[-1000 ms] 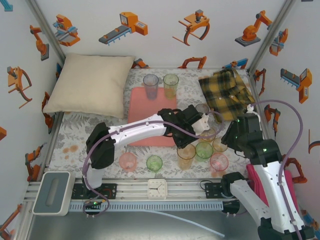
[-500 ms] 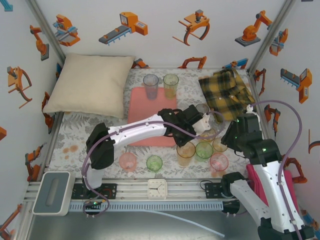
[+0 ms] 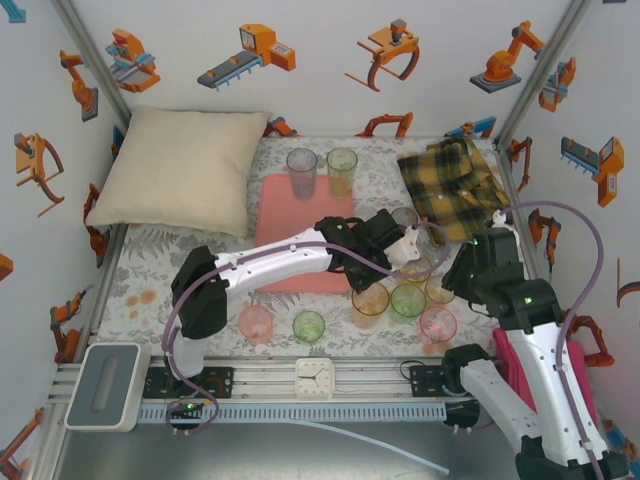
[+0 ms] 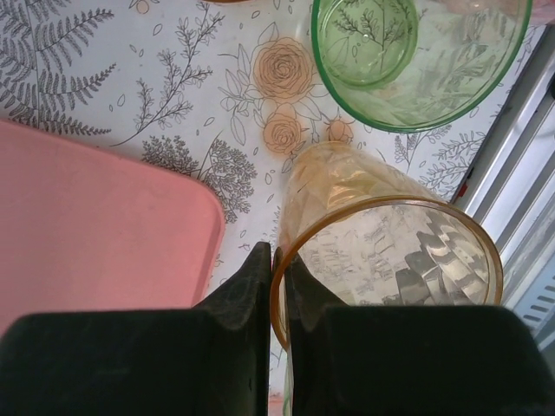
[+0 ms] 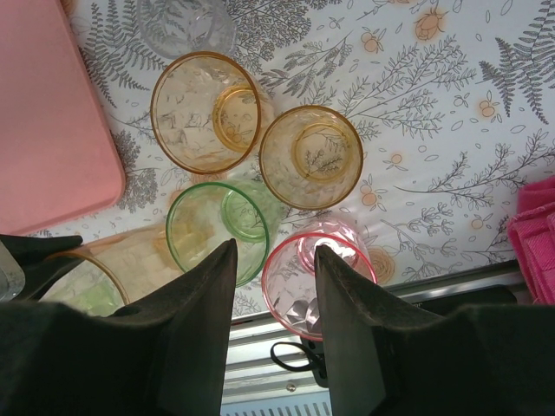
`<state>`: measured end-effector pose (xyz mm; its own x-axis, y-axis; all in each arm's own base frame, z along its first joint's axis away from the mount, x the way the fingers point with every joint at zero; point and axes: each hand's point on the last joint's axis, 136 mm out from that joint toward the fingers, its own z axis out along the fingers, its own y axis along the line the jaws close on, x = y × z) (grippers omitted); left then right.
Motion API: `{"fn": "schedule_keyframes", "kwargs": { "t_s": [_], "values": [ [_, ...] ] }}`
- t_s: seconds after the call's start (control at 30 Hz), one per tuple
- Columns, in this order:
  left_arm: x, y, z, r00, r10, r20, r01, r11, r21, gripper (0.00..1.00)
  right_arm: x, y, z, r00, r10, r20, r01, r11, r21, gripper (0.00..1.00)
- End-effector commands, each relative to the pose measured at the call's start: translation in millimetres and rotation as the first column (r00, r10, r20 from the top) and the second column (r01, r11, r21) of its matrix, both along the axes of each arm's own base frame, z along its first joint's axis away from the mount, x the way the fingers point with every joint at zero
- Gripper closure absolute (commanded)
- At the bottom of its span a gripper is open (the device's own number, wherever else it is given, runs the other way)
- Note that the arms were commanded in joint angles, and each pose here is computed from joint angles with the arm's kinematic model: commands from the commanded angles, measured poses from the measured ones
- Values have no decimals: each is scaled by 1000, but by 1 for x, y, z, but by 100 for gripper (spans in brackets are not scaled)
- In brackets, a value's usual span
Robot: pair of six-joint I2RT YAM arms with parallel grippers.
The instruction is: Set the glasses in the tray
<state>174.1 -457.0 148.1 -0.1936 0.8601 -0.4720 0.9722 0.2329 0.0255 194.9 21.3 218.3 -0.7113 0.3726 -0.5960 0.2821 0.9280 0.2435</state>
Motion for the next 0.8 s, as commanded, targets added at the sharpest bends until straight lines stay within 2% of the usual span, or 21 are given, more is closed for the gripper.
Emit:
{"fn": "schedule_keyframes", "kwargs": {
  "t_s": [0.0, 0.5, 0.77],
  "values": [
    [-2, 5, 33, 999, -19, 34, 21, 999, -46, 94, 3, 0, 2, 1000, -9, 18, 9, 1000, 9, 59],
    [11, 16, 59, 997, -1, 76, 6, 997, -77, 95, 6, 1, 3, 1000, -6, 19, 6, 1000, 11, 59],
    [56, 38, 83, 991, 109, 81, -98, 987, -130, 95, 11, 3, 3, 1000, -6, 16, 5, 1000, 15, 59]
  ]
}}
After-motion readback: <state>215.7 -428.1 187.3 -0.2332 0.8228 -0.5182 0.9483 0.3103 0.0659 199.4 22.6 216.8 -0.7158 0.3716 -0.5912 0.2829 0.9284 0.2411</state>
